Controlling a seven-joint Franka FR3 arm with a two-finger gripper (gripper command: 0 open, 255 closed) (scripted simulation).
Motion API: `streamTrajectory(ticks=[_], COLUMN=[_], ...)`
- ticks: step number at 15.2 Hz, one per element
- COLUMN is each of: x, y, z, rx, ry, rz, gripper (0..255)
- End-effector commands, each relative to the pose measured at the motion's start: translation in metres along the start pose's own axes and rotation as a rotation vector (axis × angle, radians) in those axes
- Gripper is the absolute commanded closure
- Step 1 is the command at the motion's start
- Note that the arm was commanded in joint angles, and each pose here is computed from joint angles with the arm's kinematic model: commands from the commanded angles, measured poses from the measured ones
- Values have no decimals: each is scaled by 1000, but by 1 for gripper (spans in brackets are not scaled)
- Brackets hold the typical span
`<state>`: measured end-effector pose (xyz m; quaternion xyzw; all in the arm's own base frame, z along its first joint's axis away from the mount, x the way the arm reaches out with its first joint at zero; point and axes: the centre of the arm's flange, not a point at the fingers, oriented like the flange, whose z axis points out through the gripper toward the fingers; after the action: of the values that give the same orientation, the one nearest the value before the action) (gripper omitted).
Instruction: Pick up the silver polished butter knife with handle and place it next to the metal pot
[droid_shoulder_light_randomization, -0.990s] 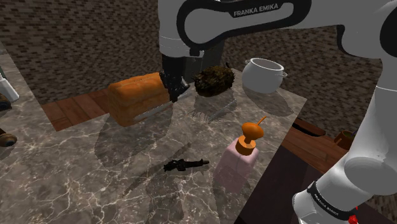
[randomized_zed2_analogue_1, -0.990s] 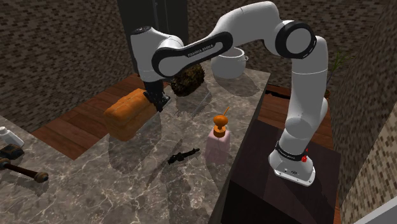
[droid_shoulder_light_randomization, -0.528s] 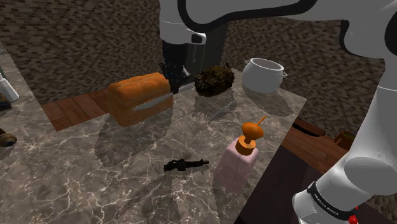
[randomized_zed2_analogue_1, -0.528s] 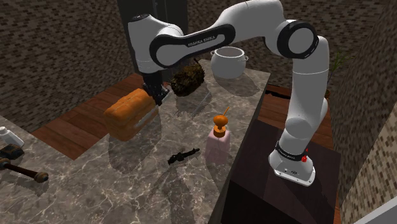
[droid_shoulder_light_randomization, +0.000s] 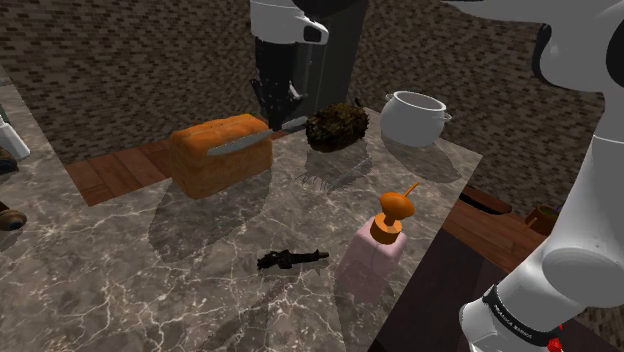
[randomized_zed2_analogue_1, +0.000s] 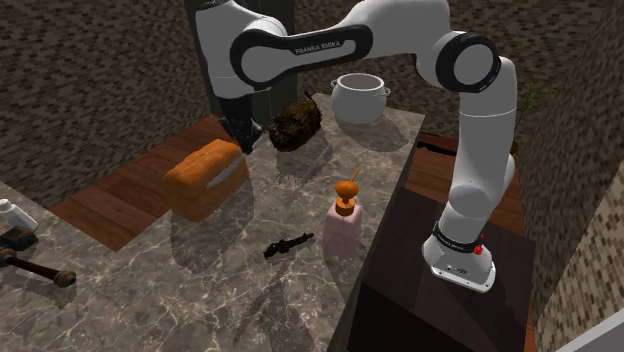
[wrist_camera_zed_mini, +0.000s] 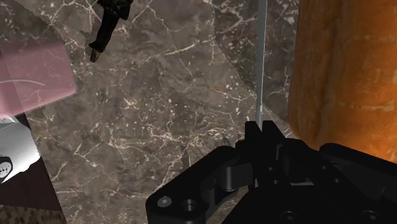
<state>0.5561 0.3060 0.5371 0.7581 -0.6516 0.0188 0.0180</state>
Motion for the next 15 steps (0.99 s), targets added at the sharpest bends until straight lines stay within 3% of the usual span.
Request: streamTrajectory(ticks=[1,10,15], x=[0,2,63], y=[0,1,27], z=[-12,-56,-53], rx=[0,0,0], ry=[0,0,0], rz=[0,0,0], gripper=[255,255,255])
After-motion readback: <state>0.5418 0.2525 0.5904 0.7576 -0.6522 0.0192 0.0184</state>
